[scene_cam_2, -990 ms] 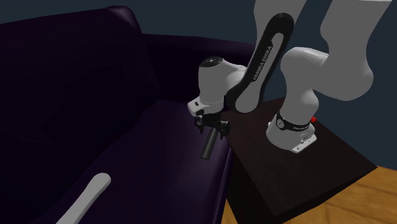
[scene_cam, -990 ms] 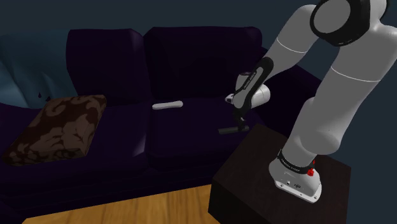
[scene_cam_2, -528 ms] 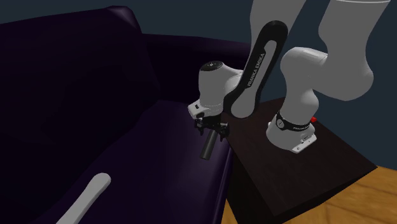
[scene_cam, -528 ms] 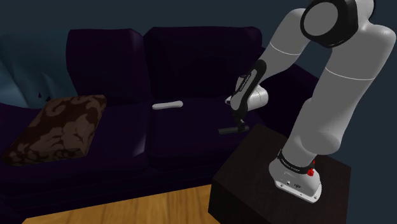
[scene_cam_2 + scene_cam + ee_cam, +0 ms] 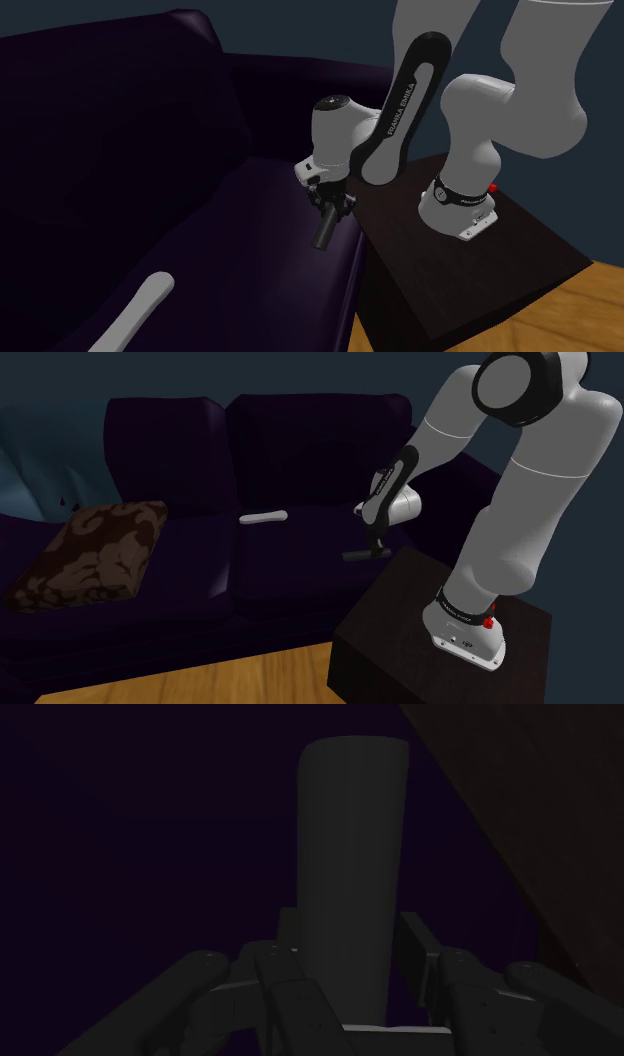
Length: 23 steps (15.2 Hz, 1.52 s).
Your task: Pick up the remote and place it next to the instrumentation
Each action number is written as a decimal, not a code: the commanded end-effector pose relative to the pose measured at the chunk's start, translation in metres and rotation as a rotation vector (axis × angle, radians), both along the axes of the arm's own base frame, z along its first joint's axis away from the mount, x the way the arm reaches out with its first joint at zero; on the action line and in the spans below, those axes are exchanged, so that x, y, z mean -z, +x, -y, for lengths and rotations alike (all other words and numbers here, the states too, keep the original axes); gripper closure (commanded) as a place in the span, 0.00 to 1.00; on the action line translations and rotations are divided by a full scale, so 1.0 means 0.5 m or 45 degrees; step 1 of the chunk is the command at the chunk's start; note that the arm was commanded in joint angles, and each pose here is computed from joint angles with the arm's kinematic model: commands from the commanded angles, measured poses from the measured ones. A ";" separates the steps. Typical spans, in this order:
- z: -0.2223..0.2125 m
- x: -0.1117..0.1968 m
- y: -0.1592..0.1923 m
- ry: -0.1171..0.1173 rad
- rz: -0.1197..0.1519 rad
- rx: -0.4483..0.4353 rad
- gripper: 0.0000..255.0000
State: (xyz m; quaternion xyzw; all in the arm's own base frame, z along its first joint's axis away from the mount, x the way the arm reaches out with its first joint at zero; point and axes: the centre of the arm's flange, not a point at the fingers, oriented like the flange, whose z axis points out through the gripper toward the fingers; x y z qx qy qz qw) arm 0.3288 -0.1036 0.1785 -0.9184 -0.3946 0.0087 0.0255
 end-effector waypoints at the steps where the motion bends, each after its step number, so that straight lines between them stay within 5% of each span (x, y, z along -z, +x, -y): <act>1: -0.003 0.003 -0.003 0.002 -0.010 -0.004 1.00; 5: -0.003 0.003 -0.004 0.002 -0.010 -0.004 1.00; 23: -0.001 -0.177 0.022 0.002 -0.010 -0.004 1.00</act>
